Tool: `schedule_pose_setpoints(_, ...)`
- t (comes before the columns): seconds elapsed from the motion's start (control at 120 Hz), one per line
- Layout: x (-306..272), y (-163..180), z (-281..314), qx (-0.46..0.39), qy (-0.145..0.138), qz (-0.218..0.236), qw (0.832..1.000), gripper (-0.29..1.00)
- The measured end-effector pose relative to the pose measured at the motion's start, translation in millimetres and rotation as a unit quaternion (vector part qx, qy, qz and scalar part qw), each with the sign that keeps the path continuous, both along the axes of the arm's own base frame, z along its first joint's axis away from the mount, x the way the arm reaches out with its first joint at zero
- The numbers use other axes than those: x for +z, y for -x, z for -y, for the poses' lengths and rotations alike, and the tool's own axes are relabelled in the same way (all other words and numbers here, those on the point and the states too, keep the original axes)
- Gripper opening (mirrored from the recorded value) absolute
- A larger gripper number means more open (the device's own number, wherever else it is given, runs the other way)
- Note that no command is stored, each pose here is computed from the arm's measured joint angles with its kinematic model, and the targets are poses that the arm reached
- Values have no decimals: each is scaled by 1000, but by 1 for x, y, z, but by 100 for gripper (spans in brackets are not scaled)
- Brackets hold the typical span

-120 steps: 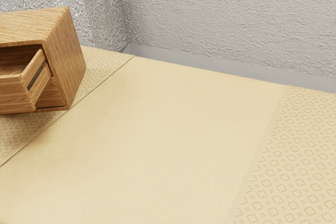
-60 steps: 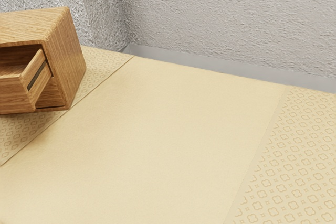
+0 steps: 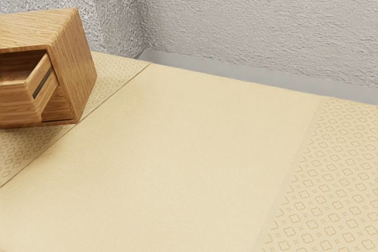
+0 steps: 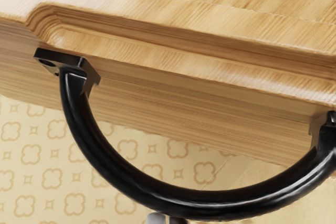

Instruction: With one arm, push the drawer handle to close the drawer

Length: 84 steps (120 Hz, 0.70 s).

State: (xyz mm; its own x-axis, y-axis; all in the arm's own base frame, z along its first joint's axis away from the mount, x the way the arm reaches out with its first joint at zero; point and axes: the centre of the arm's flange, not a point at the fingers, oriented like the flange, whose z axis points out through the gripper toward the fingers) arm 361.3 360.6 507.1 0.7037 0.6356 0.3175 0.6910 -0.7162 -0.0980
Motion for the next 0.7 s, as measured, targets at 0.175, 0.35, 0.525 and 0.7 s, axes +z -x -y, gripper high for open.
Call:
schedule_pose_setpoints(0.175,5,-11,1,-10,-18,26,999,-8)
schedule_pose_setpoints(0.35,5,-20,1,-15,-33,37,999,-8)
schedule_pose_setpoints(0.525,7,-33,3,-23,-46,44,998,-8)
schedule_pose_setpoints(0.7,8,-45,2,-25,-56,46,997,-9)
